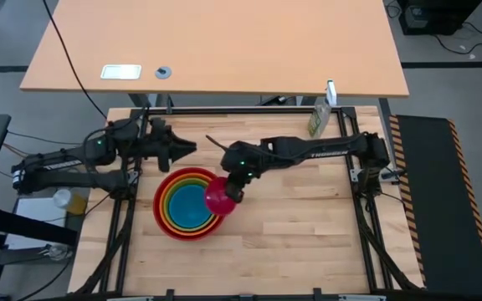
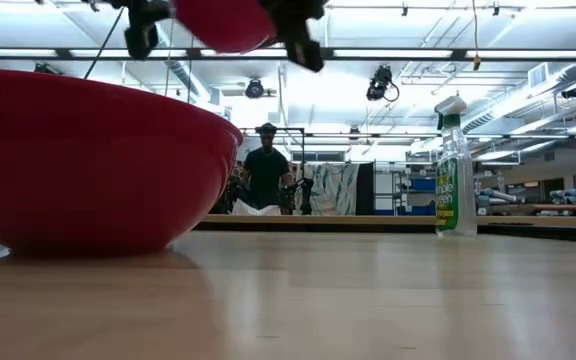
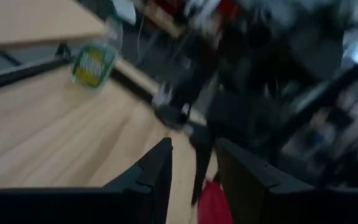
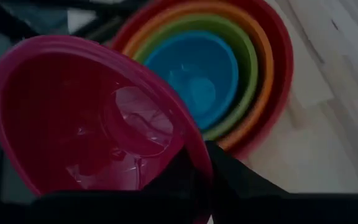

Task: Nest bowls inside each other
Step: Stack the pink bowl on the blue bowl

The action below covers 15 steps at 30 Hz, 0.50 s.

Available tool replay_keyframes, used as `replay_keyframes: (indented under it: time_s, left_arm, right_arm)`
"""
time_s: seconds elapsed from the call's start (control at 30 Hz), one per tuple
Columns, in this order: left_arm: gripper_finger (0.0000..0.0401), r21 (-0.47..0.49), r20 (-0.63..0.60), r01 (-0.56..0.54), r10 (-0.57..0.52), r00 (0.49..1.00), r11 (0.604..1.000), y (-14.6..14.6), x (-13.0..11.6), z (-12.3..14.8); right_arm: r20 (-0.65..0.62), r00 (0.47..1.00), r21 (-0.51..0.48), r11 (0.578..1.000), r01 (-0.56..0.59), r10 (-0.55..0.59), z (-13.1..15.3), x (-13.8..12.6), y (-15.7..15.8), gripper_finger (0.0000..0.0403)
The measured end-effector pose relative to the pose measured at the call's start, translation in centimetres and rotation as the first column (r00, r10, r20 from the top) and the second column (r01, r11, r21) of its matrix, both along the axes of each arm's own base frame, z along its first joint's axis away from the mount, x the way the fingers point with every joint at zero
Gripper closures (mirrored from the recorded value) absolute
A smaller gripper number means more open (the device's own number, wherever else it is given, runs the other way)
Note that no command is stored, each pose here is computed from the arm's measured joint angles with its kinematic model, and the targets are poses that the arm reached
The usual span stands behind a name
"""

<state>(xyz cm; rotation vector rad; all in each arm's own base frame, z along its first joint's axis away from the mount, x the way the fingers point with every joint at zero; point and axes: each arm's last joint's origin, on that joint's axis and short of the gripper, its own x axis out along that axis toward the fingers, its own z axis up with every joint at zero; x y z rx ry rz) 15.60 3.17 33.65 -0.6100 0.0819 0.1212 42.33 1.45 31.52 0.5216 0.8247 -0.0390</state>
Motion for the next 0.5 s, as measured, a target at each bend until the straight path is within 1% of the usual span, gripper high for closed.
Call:
replay_keyframes:
  time_s: [0.07,0.17,0.23,0.3,0.4,0.5]
  left_arm:
    - [0.0271,0.059,-0.106,0.012,-0.006,0.994,0.998,-0.5,-0.5,1.0]
    - [0.0271,0.153,-0.256,-0.030,0.068,0.964,0.988,-1.2,-1.8,2.8]
    - [0.0271,0.190,-0.294,-0.064,0.119,0.948,0.980,-1.5,-2.7,4.2]
    - [0.0271,0.185,-0.310,-0.078,0.134,0.941,0.980,-1.7,-3.6,5.2]
    - [0.0271,0.143,-0.315,-0.080,0.122,0.941,0.986,-2.0,-4.4,6.1]
    - [0.0271,0.101,-0.333,-0.075,0.105,0.937,0.992,-2.3,-4.8,6.1]
  right_arm:
    - [-0.004,1.000,0.015,1.000,0.016,-0.016,-0.9,0.7,0.0,0.0369]
    - [0.021,0.998,0.049,0.998,0.051,-0.052,-2.6,2.4,0.1,0.0373]
    - [0.048,0.995,0.075,0.994,0.080,-0.084,-3.7,3.5,0.1,0.0376]
    - [0.098,0.988,0.104,0.989,0.109,-0.120,-4.4,4.6,0.1,0.0377]
    - [0.140,0.980,0.123,0.985,0.122,-0.139,-5.7,5.9,-0.3,0.0375]
    - [0.144,0.985,0.119,0.990,0.076,-0.093,-7.4,6.7,-0.7,0.0363]
